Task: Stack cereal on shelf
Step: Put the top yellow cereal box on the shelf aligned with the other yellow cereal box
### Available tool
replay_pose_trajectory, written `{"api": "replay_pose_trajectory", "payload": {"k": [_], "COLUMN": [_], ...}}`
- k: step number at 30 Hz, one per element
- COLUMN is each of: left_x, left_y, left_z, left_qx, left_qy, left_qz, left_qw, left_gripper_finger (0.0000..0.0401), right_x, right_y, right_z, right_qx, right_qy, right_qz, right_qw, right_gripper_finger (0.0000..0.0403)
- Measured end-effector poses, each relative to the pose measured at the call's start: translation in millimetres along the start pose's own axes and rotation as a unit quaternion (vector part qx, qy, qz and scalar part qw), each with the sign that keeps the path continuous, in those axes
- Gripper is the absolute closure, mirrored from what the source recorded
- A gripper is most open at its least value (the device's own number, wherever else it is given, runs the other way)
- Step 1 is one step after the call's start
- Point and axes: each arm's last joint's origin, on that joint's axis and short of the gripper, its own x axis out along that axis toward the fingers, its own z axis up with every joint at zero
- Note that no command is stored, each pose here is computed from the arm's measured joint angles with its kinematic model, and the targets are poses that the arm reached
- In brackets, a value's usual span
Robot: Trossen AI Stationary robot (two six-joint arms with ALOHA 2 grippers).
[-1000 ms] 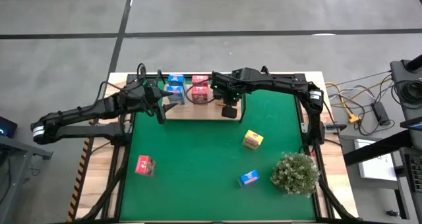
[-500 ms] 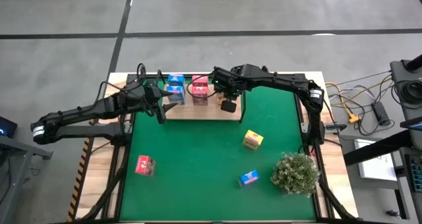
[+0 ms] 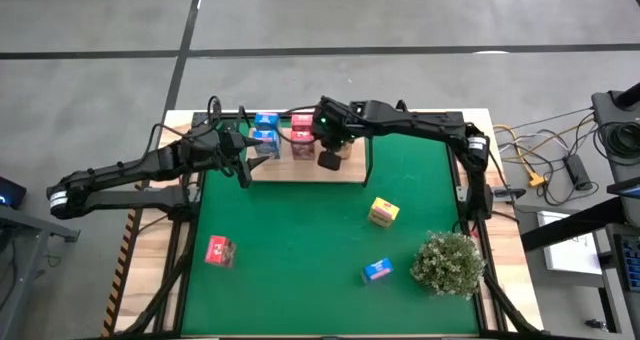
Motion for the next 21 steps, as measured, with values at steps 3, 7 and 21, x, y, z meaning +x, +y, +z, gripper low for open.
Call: {"api": "replay_pose_trajectory", "payload": {"k": [3, 7, 21], "left_x": [-0.1, -0.1, 0.0], "left_y": [0.0, 0.0, -0.1], "left_z": [0.0, 0.0, 0.0], "left_qx": [0.0, 0.0, 0.0], "left_qy": [0.0, 0.0, 0.0], "left_qz": [0.0, 0.0, 0.0], "left_qw": [1.0, 1.0, 1.0], "left_gripper_finger": [0.0184, 0.0184, 0.0184], "right_x": [7.0, 14.0, 16.1], "right_y": [-7.2, -14.1, -15.6], "right_z": [-0.3, -3.4, -4.1], "right_qx": [0.004, 0.009, 0.005], "right_qy": [0.002, 0.016, 0.019], "right_qz": [-0.025, -0.029, -0.034], "right_qw": [1.0, 0.999, 0.999], "right_gripper_finger": [0.039, 0.039, 0.039]}}
